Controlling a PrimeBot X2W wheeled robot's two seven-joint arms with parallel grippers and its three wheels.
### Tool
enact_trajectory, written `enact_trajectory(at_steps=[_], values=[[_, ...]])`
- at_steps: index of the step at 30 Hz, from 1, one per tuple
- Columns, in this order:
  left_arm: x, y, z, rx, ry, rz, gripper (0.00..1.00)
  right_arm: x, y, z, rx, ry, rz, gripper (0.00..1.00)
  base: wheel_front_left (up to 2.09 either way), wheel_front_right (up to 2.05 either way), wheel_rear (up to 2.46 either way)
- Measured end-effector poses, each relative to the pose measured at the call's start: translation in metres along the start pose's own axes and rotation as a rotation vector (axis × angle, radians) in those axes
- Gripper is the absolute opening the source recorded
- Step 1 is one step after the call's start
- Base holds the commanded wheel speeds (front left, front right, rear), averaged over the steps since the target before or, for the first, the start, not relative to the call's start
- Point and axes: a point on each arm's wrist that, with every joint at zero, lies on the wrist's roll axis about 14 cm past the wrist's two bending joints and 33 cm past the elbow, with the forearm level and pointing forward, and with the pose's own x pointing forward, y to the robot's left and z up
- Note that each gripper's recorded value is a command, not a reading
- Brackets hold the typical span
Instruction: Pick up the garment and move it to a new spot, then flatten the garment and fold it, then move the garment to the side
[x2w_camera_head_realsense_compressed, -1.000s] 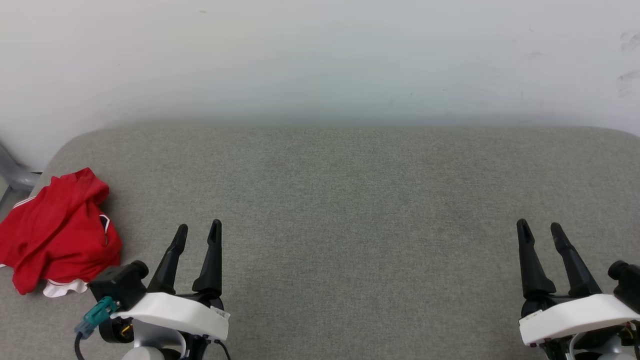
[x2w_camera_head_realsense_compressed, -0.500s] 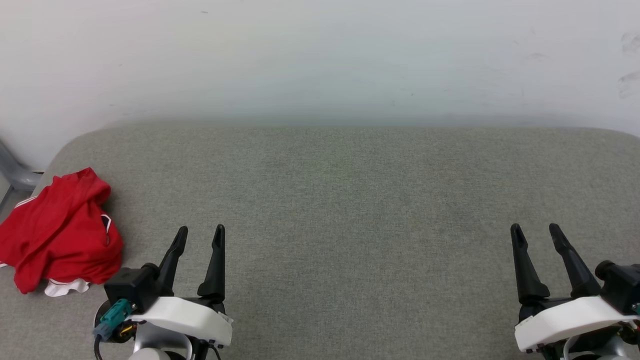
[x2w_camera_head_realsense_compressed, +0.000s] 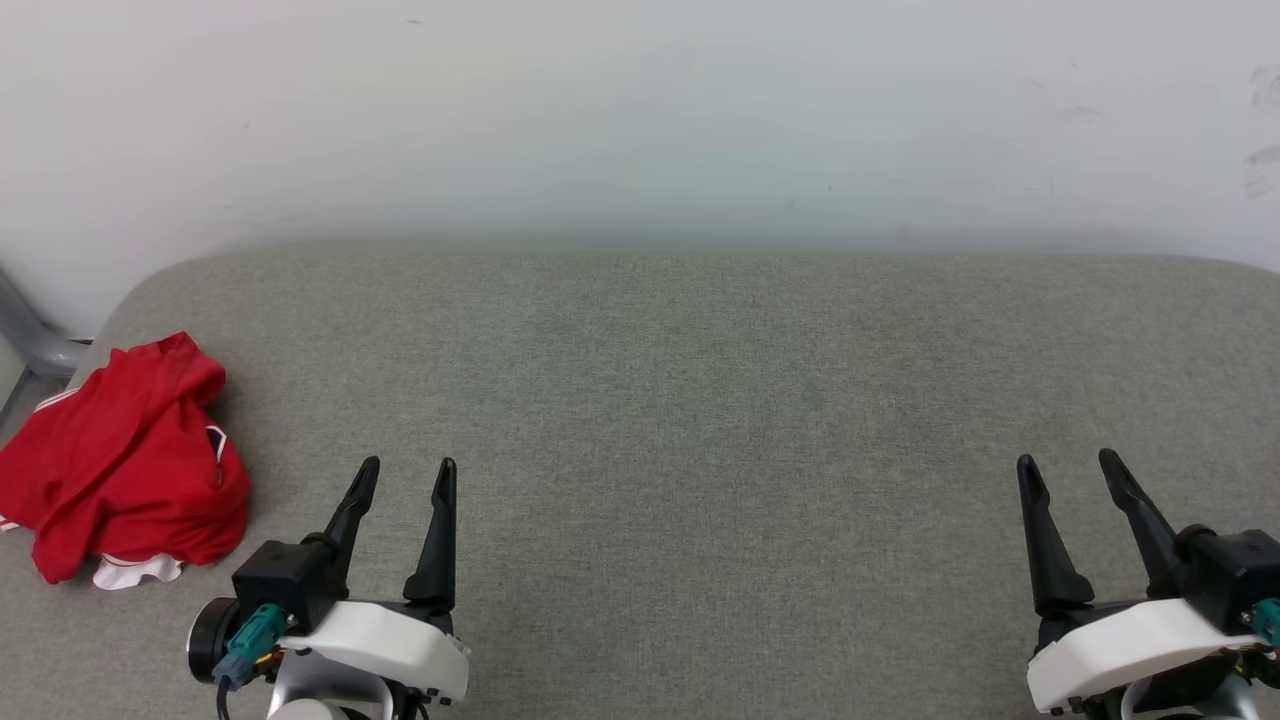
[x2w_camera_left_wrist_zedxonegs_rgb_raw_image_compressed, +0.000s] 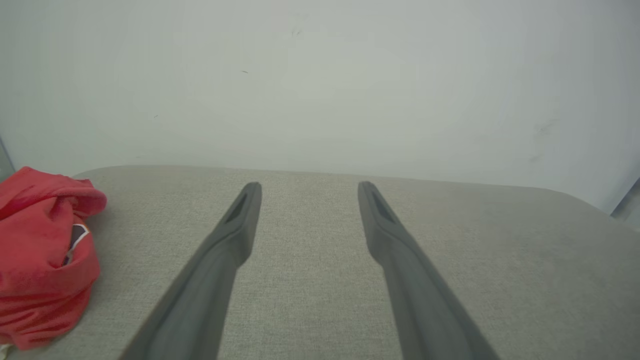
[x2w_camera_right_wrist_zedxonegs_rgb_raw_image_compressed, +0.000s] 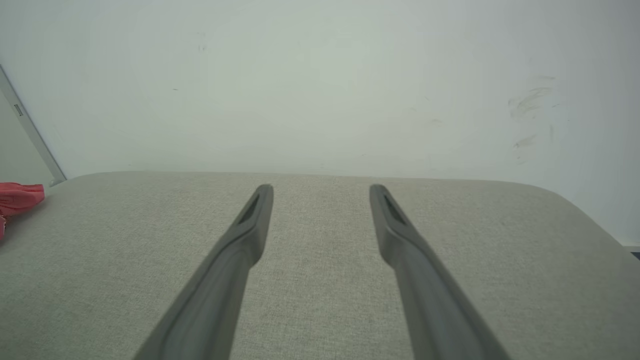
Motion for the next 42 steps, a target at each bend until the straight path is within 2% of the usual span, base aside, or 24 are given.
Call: enact_trajectory(at_steps=[17, 28, 42], values=[[-0.003, 0.004, 0.005, 0.055, -0.028, 0.01, 1.0, 0.001, 0.006, 0.002, -0.06, -0.008, 0.019, 1.0, 0.0, 0.0, 0.0], [-0.023, 0.035, 0.016, 0.05, -0.061, 0.117, 1.0, 0.015, 0.05, -0.003, -0.049, -0.005, 0.152, 1.0, 0.0, 0.0, 0.0], [-0.077, 0.094, 0.031, 0.068, -0.092, 0.337, 1.0, 0.038, 0.136, -0.006, -0.014, -0.014, 0.4, 1.0, 0.0, 0.0, 0.0]])
